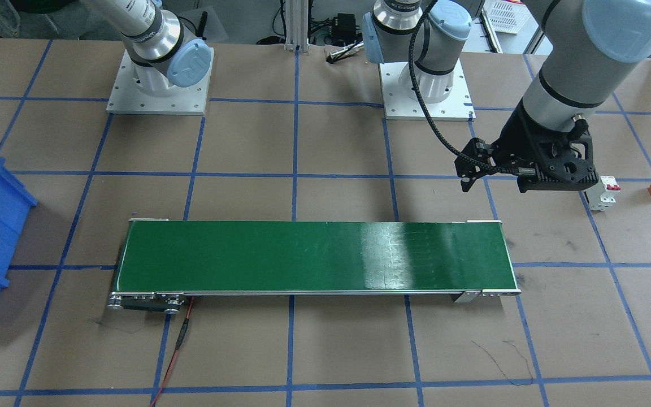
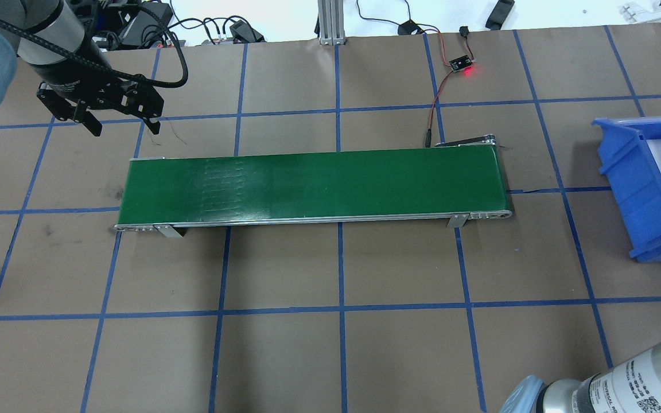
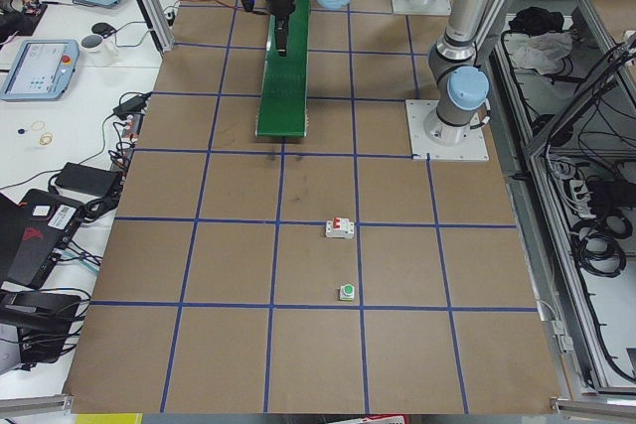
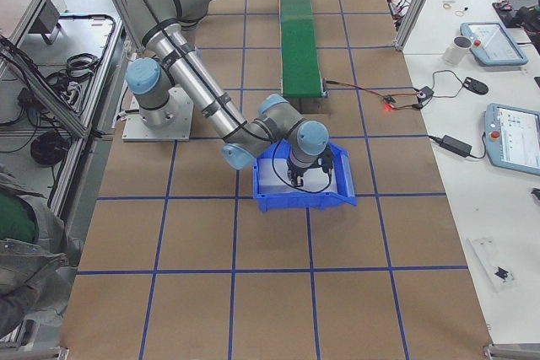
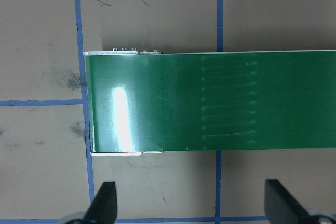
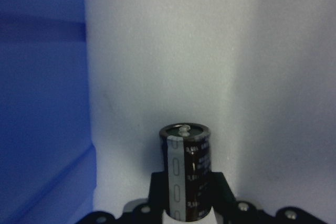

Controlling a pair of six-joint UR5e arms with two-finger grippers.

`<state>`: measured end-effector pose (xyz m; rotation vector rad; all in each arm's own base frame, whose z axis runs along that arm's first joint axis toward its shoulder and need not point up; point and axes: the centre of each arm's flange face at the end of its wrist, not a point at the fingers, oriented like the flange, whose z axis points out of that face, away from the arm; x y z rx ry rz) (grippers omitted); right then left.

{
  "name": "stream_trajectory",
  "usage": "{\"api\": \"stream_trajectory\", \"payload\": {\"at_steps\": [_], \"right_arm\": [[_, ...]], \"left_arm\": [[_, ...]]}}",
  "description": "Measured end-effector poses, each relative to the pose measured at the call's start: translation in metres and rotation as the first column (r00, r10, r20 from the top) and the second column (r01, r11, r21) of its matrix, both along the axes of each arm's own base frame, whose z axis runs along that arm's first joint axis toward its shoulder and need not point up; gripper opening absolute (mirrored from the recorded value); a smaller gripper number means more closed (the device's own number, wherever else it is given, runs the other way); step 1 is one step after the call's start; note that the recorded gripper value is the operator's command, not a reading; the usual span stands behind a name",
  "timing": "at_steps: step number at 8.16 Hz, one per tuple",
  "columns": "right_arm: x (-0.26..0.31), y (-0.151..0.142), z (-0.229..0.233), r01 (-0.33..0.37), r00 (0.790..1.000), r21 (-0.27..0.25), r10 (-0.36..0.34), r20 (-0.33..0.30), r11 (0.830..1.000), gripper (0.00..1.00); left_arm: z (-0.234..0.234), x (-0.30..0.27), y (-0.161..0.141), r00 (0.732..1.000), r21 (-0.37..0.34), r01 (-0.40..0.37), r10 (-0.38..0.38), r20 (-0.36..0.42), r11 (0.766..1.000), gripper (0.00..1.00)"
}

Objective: Move capacitor from left to right
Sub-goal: 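Open the right gripper to drop the capacitor into the blue bin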

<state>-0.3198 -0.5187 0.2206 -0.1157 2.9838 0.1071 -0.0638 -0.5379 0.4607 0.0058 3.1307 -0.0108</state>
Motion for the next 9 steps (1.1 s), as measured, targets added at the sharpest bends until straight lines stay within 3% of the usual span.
{"api": "stream_trajectory", "payload": {"at_steps": [1, 2, 5, 9], "right_arm": [[0.000, -0.006, 0.002, 0.001, 1.000, -0.053, -0.001, 0.006, 0.999, 0.94], [0.000, -0.012, 0.008, 0.001, 1.000, -0.113, 0.000, 0.007, 0.994, 1.00], [0.002, -0.016, 0.036, 0.009, 1.000, -0.196, -0.013, -0.020, 0.981, 1.00], [0.022, 0.001, 0.140, 0.049, 0.988, -0.285, -0.089, -0.129, 0.957, 1.00]], "left_arm": [[0.000, 0.000, 0.000, 1.000, 0.000, 0.000, 0.000, 0.000, 1.000, 1.00], [0.000, 0.000, 0.000, 1.000, 0.000, 0.000, 0.000, 0.000, 1.000, 1.00], [0.000, 0.000, 0.000, 1.000, 0.000, 0.000, 0.000, 0.000, 1.000, 1.00], [0.000, 0.000, 0.000, 1.000, -0.001, 0.000, 0.000, 0.000, 1.000, 1.00]]}}
